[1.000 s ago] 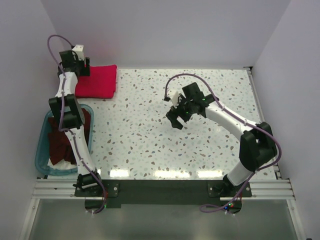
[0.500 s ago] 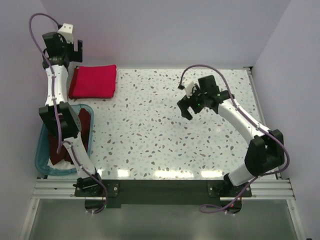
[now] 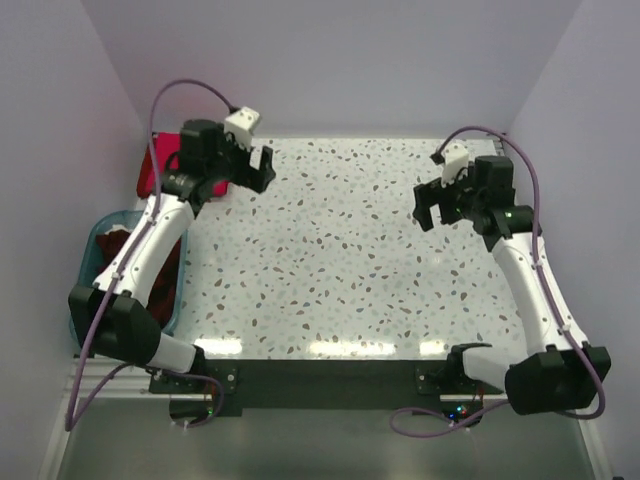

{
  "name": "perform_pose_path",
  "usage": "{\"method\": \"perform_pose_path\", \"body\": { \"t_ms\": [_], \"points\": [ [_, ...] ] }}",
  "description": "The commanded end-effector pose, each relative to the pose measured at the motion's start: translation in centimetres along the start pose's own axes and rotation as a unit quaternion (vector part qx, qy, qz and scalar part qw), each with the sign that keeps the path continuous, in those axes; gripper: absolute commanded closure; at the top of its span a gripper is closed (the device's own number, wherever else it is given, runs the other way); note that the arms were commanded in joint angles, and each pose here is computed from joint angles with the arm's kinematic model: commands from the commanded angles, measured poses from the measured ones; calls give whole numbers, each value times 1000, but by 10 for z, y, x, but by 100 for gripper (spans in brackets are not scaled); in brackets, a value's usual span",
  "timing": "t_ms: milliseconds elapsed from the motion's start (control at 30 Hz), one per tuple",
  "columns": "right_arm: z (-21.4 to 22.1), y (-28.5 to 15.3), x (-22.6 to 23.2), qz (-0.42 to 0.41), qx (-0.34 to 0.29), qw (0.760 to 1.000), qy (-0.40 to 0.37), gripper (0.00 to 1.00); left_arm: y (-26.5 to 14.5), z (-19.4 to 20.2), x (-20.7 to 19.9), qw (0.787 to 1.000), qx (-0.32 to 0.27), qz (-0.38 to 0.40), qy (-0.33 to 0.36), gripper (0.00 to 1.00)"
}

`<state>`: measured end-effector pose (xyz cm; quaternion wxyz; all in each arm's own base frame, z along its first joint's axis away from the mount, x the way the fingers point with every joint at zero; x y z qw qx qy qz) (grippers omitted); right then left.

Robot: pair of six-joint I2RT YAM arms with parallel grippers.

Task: Fold and stack the t-shirts
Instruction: Reset both grippers

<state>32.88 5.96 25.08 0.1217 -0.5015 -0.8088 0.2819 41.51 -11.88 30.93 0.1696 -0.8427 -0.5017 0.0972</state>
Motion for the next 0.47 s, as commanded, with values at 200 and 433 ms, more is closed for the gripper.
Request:
{"method": "perform_pose_path", "body": {
  "t_ms": [200,433],
  "points": [
    [94,-32,41,-8,75,994,77,1,-27,131,-35,992,93,-6,-91,0],
    [95,-42,48,-13,47,997,64,2,-51,142,-31,992,96,-37,-78,0]
  ]
}}
Point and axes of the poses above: each gripper's point midway between its finger pads, its own y axis out along the fingers, its own x axis along the line the jaws close on, z = x × y, the point moved 2 cm from there along -y, back along the fingers, and after that the axes turned 2 degrees about -y, right-handed, at the moved point
